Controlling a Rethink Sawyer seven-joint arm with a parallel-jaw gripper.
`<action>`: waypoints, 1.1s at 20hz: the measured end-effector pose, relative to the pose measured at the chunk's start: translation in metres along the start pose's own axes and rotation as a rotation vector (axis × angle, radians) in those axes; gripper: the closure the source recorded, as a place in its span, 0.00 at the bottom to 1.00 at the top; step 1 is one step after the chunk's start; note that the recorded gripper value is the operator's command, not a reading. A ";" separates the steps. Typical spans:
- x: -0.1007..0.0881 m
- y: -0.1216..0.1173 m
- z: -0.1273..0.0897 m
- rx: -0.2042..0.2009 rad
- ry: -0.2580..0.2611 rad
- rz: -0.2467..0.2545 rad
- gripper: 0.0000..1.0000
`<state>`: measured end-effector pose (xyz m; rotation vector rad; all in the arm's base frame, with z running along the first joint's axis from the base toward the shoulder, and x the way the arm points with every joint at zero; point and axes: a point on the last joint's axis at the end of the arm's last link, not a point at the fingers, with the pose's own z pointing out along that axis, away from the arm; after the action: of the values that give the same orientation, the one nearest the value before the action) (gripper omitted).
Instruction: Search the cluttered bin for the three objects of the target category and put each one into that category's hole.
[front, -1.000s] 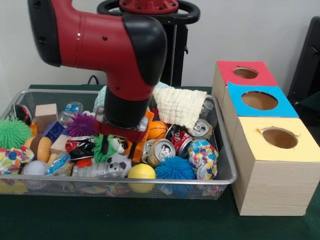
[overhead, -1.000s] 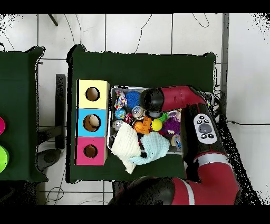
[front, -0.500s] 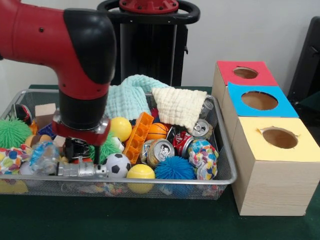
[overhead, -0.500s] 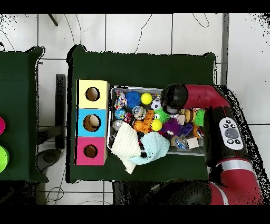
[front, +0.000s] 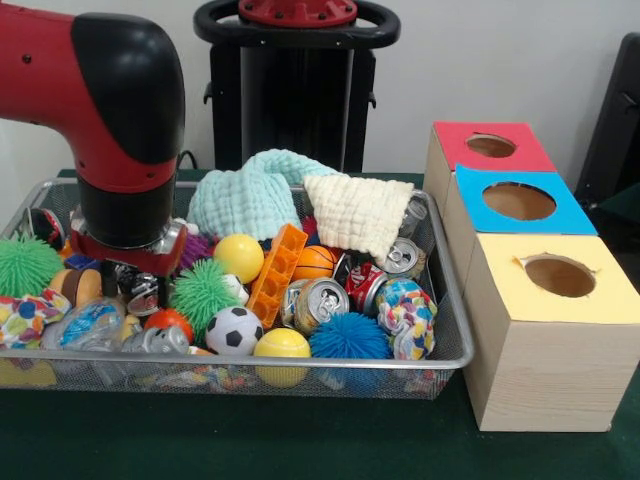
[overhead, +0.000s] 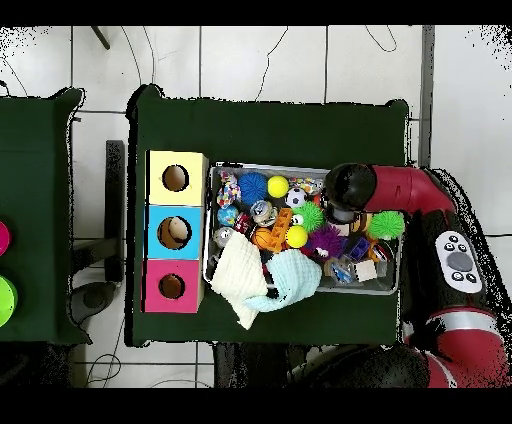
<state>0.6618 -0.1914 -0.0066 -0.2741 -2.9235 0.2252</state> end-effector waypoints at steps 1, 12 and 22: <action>0.003 -0.001 0.000 0.001 0.022 -0.007 0.00; 0.032 -0.002 -0.019 -0.006 0.179 -0.082 0.00; 0.043 0.009 -0.035 -0.067 0.155 -0.102 0.00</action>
<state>0.6293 -0.1693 0.0335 -0.1444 -2.7844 0.0869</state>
